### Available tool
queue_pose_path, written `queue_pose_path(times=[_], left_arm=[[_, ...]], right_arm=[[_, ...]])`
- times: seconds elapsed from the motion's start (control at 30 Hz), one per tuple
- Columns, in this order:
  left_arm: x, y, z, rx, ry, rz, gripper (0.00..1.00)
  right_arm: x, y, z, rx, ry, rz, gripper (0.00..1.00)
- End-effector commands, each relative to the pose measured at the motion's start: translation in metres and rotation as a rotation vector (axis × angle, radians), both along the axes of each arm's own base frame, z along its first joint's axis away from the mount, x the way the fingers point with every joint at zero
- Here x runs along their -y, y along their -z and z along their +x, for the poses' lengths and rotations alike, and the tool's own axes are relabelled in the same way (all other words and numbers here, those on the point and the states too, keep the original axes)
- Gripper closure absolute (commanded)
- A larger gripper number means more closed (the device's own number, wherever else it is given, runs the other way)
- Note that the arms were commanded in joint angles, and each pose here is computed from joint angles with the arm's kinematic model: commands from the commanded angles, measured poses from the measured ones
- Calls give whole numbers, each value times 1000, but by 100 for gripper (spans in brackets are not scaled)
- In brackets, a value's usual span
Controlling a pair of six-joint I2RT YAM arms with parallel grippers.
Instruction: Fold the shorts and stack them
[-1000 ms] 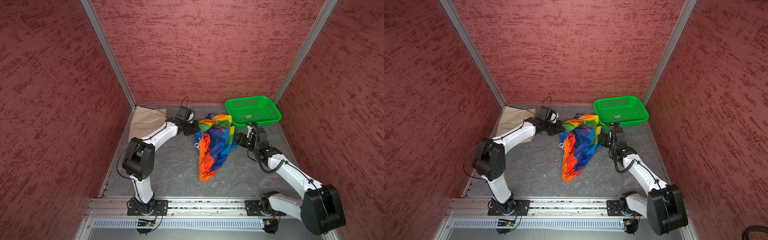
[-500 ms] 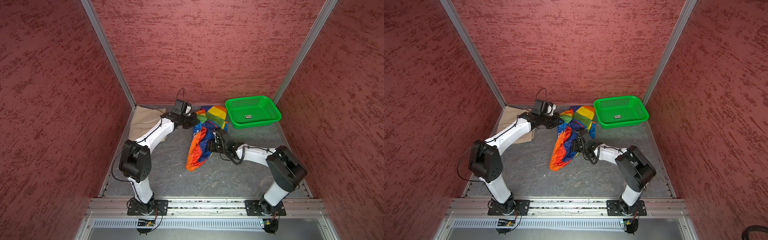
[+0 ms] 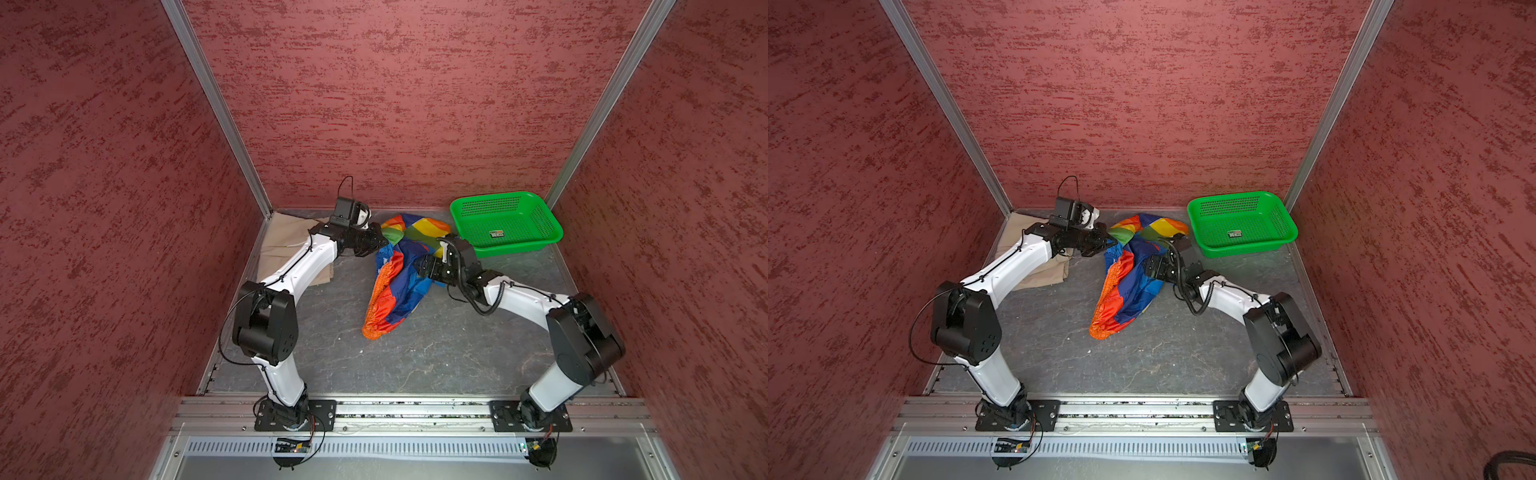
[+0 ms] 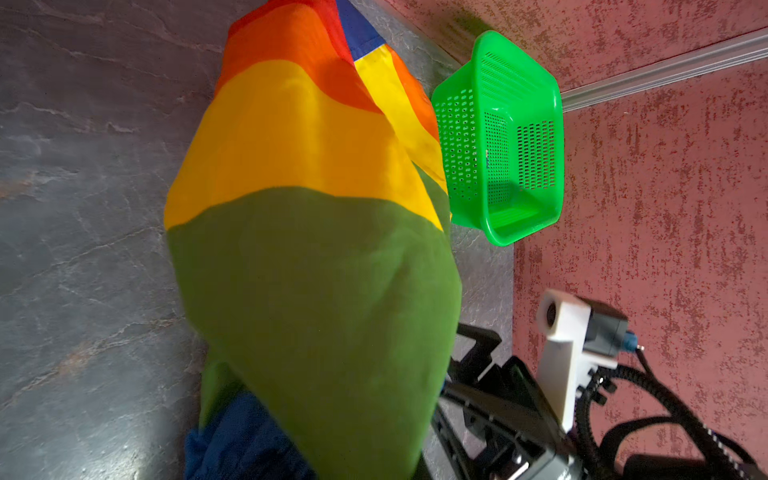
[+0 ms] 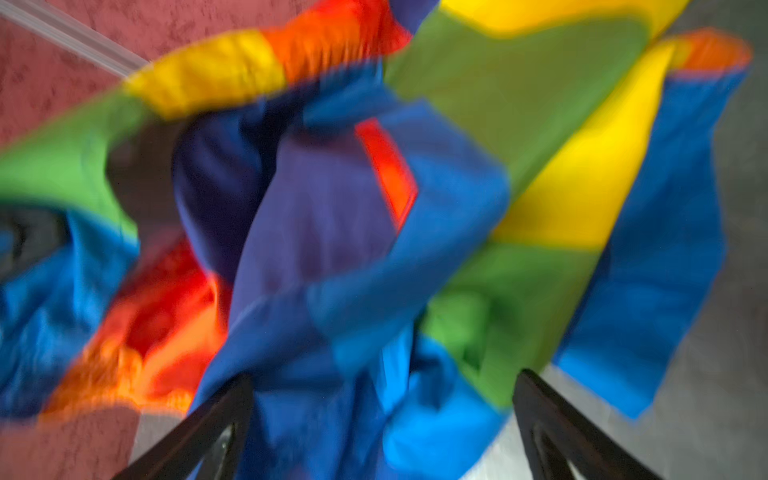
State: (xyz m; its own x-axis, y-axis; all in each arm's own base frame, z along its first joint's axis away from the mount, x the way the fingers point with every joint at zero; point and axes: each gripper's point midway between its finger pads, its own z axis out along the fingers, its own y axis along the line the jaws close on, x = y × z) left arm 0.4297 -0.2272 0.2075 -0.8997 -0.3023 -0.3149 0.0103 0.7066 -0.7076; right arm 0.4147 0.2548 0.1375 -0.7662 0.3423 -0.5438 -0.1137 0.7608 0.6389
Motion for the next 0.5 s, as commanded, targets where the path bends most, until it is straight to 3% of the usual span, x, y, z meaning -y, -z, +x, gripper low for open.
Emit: queue_pose_path(times=[0.0, 0.07, 0.17, 0.2, 0.23, 0.47], left_arm=[[3, -31, -6, 54, 30, -29, 100], [3, -33, -9, 54, 34, -27, 100], [0, -34, -11, 47, 37, -25, 100], [-2, -34, -12, 46, 37, -24, 100], [-3, -35, -12, 43, 36, -26, 100], [-25, -48, -4, 38, 7, -41, 100]], right_arm=[[-16, -4, 19, 0, -31, 82, 14], [-22, -4, 24, 4, -37, 124, 28], [-24, -7, 22, 12, -45, 168, 82], [-21, -9, 20, 19, -40, 169, 95], [-16, -8, 19, 19, -29, 163, 100], [29, -18, -13, 67, 65, 102, 100]])
